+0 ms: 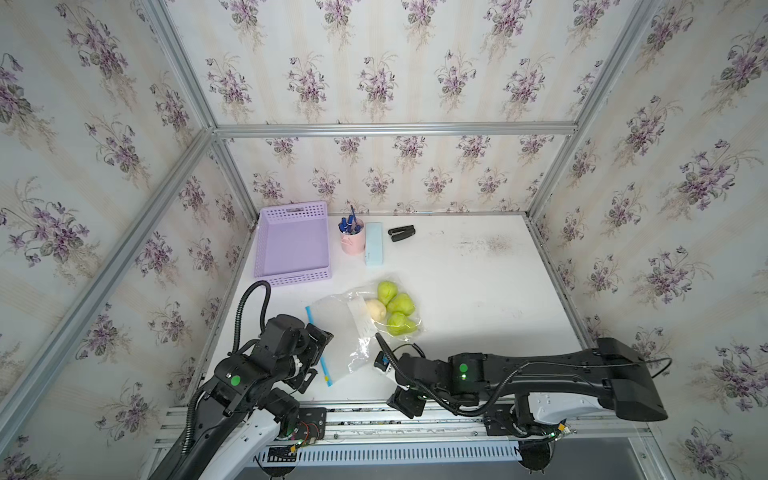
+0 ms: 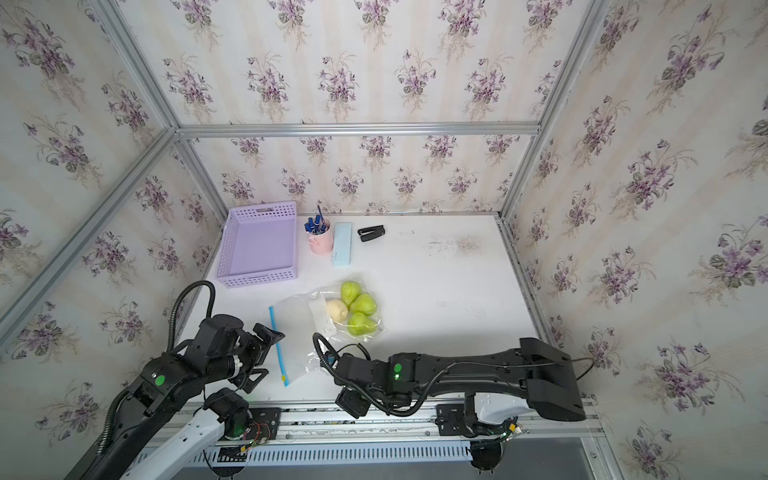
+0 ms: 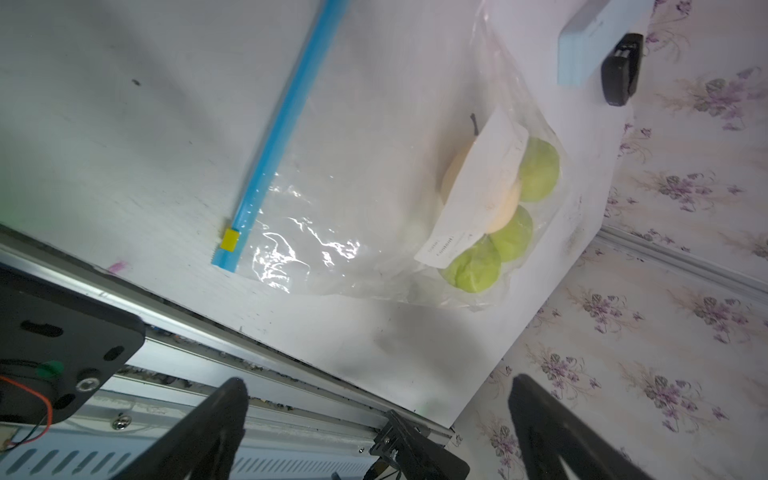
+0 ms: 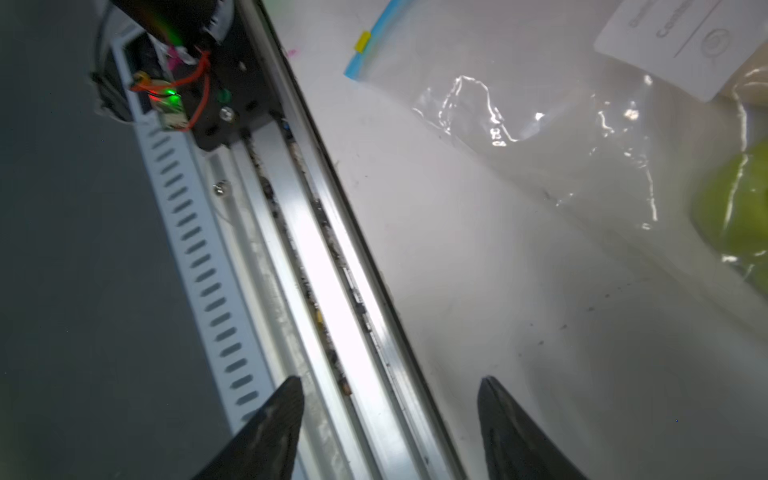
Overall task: Open the zip-top bag and take out the pear
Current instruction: Pick up the zipper food storage bag at the center of the board.
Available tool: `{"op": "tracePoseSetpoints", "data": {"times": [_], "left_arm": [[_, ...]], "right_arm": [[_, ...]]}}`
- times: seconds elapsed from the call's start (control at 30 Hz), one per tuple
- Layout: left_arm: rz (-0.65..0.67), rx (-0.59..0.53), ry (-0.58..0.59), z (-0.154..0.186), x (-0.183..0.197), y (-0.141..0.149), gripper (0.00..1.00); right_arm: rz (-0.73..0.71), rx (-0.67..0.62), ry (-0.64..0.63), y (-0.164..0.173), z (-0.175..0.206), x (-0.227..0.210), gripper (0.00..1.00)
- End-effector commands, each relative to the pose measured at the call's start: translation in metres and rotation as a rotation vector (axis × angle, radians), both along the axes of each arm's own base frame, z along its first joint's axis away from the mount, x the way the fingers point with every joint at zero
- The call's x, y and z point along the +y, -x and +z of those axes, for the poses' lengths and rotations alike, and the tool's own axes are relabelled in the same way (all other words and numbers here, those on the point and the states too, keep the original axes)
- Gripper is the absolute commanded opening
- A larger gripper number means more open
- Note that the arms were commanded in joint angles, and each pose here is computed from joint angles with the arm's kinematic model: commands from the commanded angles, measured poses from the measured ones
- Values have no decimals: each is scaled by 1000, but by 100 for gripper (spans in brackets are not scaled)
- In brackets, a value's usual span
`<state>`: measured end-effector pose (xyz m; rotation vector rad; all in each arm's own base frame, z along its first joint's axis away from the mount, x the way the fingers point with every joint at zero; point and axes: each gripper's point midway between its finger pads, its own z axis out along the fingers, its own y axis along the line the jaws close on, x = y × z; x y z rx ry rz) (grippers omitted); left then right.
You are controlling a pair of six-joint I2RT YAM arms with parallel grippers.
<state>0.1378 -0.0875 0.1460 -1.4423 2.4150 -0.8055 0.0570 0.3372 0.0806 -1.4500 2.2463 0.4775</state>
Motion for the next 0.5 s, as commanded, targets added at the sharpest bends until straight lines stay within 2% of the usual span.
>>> {"op": "tracePoseSetpoints", "data": {"times": [0.0, 0.13, 0.3, 0.47], "left_arm": [[-14, -49, 17, 10, -3, -16, 100], [10, -79, 0, 28, 11, -28, 100], [18, -110, 39, 41, 21, -50, 100], [36, -165, 6, 64, 42, -68, 100]], "right_arm": [[22, -261, 34, -36, -1, 14, 68], [69, -335, 65, -48, -12, 40, 68], [118, -404, 108, -56, -37, 62, 67], [157, -535, 129, -73, -47, 84, 67]]}}
